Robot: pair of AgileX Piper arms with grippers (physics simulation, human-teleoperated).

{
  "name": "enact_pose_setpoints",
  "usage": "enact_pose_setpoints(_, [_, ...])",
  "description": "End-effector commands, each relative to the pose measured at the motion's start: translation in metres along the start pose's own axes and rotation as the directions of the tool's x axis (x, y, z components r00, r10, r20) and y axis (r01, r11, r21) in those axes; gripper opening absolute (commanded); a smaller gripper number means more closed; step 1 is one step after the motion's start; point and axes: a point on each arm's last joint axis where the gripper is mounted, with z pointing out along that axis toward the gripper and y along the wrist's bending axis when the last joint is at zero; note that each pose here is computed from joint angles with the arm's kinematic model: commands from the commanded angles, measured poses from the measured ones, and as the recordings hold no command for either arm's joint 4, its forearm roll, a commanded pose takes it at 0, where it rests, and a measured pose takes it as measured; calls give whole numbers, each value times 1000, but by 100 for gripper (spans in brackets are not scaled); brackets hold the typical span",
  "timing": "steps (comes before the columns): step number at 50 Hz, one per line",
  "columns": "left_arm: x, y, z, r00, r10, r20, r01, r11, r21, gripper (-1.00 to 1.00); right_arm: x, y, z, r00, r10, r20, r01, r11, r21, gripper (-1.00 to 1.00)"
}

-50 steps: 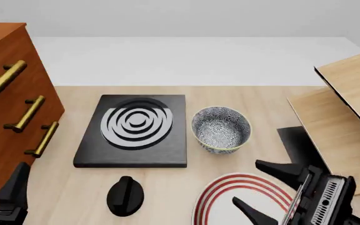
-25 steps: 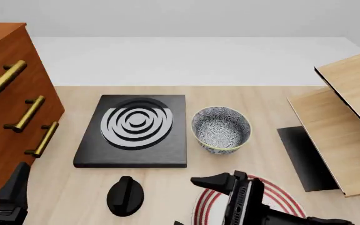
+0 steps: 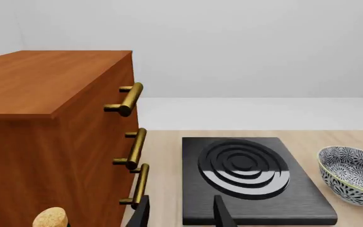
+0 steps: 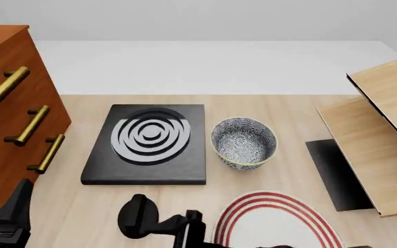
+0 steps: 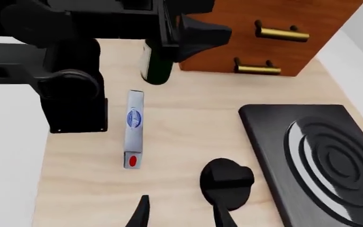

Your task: Pick up the cream cheese and put it in the bowl.

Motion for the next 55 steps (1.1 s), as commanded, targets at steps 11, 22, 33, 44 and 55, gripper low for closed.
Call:
enact_pose_setpoints(11, [0,0,0,1000,0,0,0,1000,0,100,-8,38,61,1000,-15,-21,12,993,-114,100])
enact_pose_setpoints(22, [0,0,0,1000,0,0,0,1000,0,100,-7,49,81,999,-16,-36,11,991,-137,100])
enact_pose_setpoints(33, [0,0,0,1000,0,0,0,1000,0,100,-4,45,88,999,-3,-41,-2,992,-125,100])
enact_pose_setpoints(44, [0,0,0,1000,0,0,0,1000,0,100,2,45,97,998,16,-55,-22,993,-119,100])
enact_pose_setpoints(55, [0,0,0,1000,0,0,0,1000,0,100,8,51,109,997,34,-68,-42,991,-128,100])
